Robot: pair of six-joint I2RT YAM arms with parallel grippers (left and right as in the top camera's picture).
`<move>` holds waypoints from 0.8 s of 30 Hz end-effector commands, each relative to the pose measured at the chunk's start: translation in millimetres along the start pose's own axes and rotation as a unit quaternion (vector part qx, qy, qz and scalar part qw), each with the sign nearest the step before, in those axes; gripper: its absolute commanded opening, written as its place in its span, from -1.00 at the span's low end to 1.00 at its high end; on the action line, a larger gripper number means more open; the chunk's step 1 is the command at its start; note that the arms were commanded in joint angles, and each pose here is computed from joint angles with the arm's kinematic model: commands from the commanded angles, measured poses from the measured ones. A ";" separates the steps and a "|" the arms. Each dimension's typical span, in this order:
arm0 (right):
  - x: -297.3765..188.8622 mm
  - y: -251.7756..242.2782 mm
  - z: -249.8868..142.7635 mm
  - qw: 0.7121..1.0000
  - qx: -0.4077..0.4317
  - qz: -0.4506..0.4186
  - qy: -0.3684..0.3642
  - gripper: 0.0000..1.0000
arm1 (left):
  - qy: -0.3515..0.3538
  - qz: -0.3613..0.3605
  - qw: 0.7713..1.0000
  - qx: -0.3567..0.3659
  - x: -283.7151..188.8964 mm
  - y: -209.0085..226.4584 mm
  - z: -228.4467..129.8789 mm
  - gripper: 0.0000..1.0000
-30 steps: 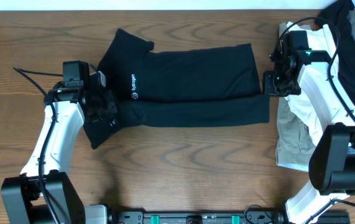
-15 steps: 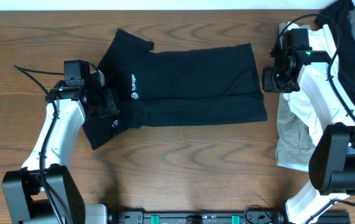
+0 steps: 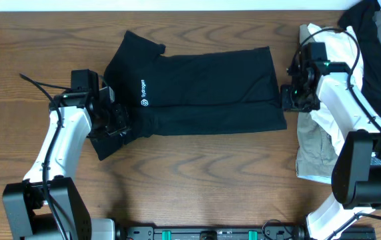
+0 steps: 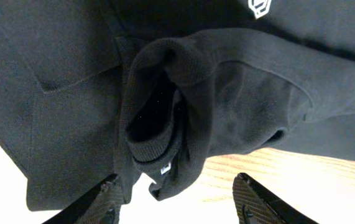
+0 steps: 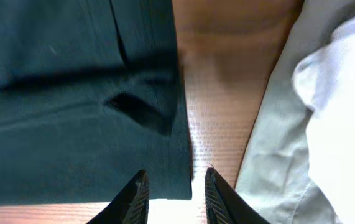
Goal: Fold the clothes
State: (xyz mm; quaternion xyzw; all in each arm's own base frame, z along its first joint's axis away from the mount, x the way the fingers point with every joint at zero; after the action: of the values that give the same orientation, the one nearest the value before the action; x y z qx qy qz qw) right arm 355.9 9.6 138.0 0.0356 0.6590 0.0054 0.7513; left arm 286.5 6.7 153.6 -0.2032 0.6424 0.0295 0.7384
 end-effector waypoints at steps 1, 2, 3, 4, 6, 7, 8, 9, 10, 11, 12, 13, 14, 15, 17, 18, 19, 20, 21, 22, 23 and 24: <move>7.2 1.6 -7.6 1.000 -0.003 0.002 0.009 -0.46 | 0.018 -0.006 1.000 -0.011 9.2 3.4 -6.7 0.18; 9.3 1.4 -9.1 1.000 -0.002 0.002 0.010 -0.47 | 0.020 -0.013 1.000 -0.010 10.3 2.4 -7.3 0.17; 11.6 1.2 -10.6 1.000 -0.002 0.002 0.011 -0.49 | 0.022 -0.023 0.999 -0.010 11.6 1.1 -8.3 0.16; 13.7 1.0 -12.4 1.000 -0.002 0.002 0.013 -0.49 | 0.024 -0.031 0.999 -0.010 13.4 0.3 -9.4 0.15; 16.7 0.7 -14.6 1.000 -0.002 0.002 0.015 -0.51 | 0.026 -0.035 0.999 -0.008 17.8 0.1 -12.3 0.14; 17.6 0.6 -15.4 1.000 -0.002 0.001 0.016 -0.51 | 0.027 -0.035 0.999 -0.006 20.1 0.0 -13.9 0.13; 18.2 0.5 -16.0 1.000 -0.002 0.001 0.017 -0.51 | 0.027 -0.035 0.999 -0.004 22.5 -0.1 -15.4 0.13; 18.4 0.5 -16.3 1.000 -0.002 0.001 0.017 -0.52 | 0.028 -0.035 0.999 -0.002 25.2 -0.5 -17.1 0.13; 18.4 0.5 -16.2 1.000 -0.002 0.001 0.017 -0.51 | 0.028 -0.036 0.999 0.001 27.4 -1.0 -18.6 0.13; 18.4 0.5 -16.0 1.000 -0.002 0.001 0.017 -0.51 | 0.027 -0.036 0.999 0.004 29.6 -1.7 -19.7 0.13; 18.4 0.5 -15.8 1.000 -0.002 0.001 0.016 -0.52 | 0.027 -0.037 0.999 0.007 31.7 -2.7 -20.8 0.13; 18.4 0.5 -15.7 1.000 -0.002 0.001 0.016 -0.52 | 0.025 -0.038 0.999 0.010 33.5 -3.5 -21.6 0.11; 18.4 0.5 -15.7 1.000 -0.002 0.002 0.016 -0.53 | 0.022 -0.039 0.999 0.014 35.5 -4.4 -22.0 0.06; 18.4 0.5 -15.7 1.000 -0.002 0.001 0.016 -0.54 | 0.020 -0.040 0.999 0.017 37.1 -5.4 -22.3 -0.07; 18.4 0.5 -15.8 1.000 -0.002 0.001 0.016 -0.56 | 0.017 -0.042 0.999 0.022 38.1 -7.4 -22.2 -0.68; 18.4 0.5 -16.0 1.000 -0.002 0.001 0.016 -0.57 | 0.015 -0.043 0.999 0.020 38.1 -8.3 -21.7 -0.88; 18.4 0.5 -16.1 1.000 -0.002 0.001 0.017 -0.58 | 0.014 -0.050 0.999 0.017 37.9 -9.5 -20.9 -0.88; 18.4 0.5 -16.3 1.000 -0.002 0.001 0.017 -0.58 | 0.011 -0.067 0.998 0.017 36.9 -12.9 -19.1 -0.88; 18.4 0.5 -16.3 1.000 -0.002 0.001 0.018 -0.58 | 0.008 -0.092 0.996 0.020 34.3 -17.6 -16.0 -0.89; 18.4 0.5 -16.3 1.000 -0.002 0.001 0.018 -0.58 | 0.003 -0.115 0.993 0.023 30.5 -22.3 -12.2 -0.88; 18.4 0.5 -16.4 1.000 -0.002 0.001 0.018 -0.58 | -0.005 -0.135 0.990 0.028 26.1 -27.5 -7.0 -0.88; 18.4 0.5 -16.3 1.000 -0.002 0.001 0.018 -0.58 | -0.020 -0.152 0.988 0.035 19.4 -32.7 0.1 -0.88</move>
State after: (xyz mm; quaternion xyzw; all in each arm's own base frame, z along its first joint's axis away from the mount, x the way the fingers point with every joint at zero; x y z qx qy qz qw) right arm 343.9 9.4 117.7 0.0357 0.6711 0.0046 0.7405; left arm 284.6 -20.7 125.5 -0.2396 0.6187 -0.0508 0.7465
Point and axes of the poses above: each gripper's point midway between its finger pads, its own x axis out along the fingers, its own y axis along the line the jaws close on, z = x × y, the point moved 9 cm from there along -x, back along the fingers, and after that the axes turned 2 degrees about -x, right-handed, at the moved point
